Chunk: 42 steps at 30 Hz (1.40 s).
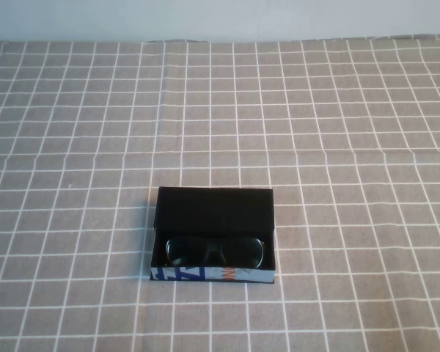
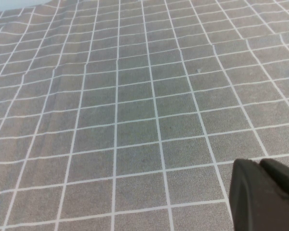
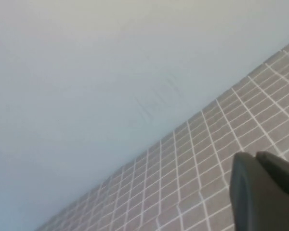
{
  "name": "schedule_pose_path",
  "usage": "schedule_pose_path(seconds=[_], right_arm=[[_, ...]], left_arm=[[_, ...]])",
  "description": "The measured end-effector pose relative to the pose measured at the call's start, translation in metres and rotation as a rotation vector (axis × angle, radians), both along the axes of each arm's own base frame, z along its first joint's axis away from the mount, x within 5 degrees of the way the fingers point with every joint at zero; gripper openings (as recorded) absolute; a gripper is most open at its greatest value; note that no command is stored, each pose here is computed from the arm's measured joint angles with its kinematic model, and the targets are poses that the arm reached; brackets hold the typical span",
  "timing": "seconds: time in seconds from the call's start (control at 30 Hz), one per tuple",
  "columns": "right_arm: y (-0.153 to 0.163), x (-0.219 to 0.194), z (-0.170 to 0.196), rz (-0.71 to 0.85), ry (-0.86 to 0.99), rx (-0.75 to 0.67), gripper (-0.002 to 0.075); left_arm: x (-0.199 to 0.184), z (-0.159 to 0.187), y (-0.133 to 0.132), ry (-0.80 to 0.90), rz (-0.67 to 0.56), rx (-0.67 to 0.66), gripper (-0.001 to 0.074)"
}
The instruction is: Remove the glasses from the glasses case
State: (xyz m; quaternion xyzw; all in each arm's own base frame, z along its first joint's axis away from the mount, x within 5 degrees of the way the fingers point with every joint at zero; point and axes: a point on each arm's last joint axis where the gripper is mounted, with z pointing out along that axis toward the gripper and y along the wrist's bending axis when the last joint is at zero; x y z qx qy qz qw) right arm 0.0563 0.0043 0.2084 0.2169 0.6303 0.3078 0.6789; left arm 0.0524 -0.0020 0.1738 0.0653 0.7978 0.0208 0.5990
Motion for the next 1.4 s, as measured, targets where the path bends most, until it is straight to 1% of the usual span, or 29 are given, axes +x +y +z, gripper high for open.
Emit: schedule_pose_path(seconds=[0.13, 0.27, 0.47, 0.53, 0.67, 0.77, 0.9, 1.03, 1.1, 1.2, 1.4], right_arm=[[0.006, 0.000, -0.005, 0.073, 0.097, 0.062, -0.0018], [0.017, 0.002, 0.013, 0.184, 0.236, 0.036, -0.0018], [0.032, 0.020, 0.052, 0.344, 0.527, -0.131, -0.0018], [0.035, 0.031, 0.063, 0.386, 0.619, -0.220, -0.0018], [0.040, 0.060, 0.079, 0.466, 0.731, -0.366, -0.0018], [0.044, 0.087, 0.085, 0.534, 0.785, -0.450, -0.0018], [0.054, 0.122, 0.087, 0.608, 0.819, -0.521, -0.0018], [0.075, 0.147, 0.092, 0.696, 0.786, -0.608, -0.0018], [0.090, 0.159, 0.093, 0.754, 0.774, -0.653, -0.0018], [0.119, 0.176, 0.095, 0.850, 0.734, -0.758, -0.0018], [0.182, 0.200, 0.093, 1.107, 0.672, -1.048, -0.0018]], left_arm=[[0.000, 0.000, 0.000, 0.000, 0.000, 0.000, -0.0004], [0.000, 0.000, 0.000, 0.000, 0.000, 0.000, -0.0004], [0.000, 0.000, 0.000, 0.000, 0.000, 0.000, -0.0005], [0.000, 0.000, 0.000, 0.000, 0.000, 0.000, -0.0004], [0.000, 0.000, 0.000, 0.000, 0.000, 0.000, -0.0004], [0.000, 0.000, 0.000, 0.000, 0.000, 0.000, -0.0004], [0.000, 0.000, 0.000, 0.000, 0.000, 0.000, -0.0004], [0.000, 0.000, 0.000, 0.000, 0.000, 0.000, -0.0004], [0.000, 0.000, 0.000, 0.000, 0.000, 0.000, -0.0004], [0.000, 0.000, 0.000, 0.000, 0.000, 0.000, -0.0004], [0.000, 0.000, 0.000, 0.000, 0.000, 0.000, -0.0004]])
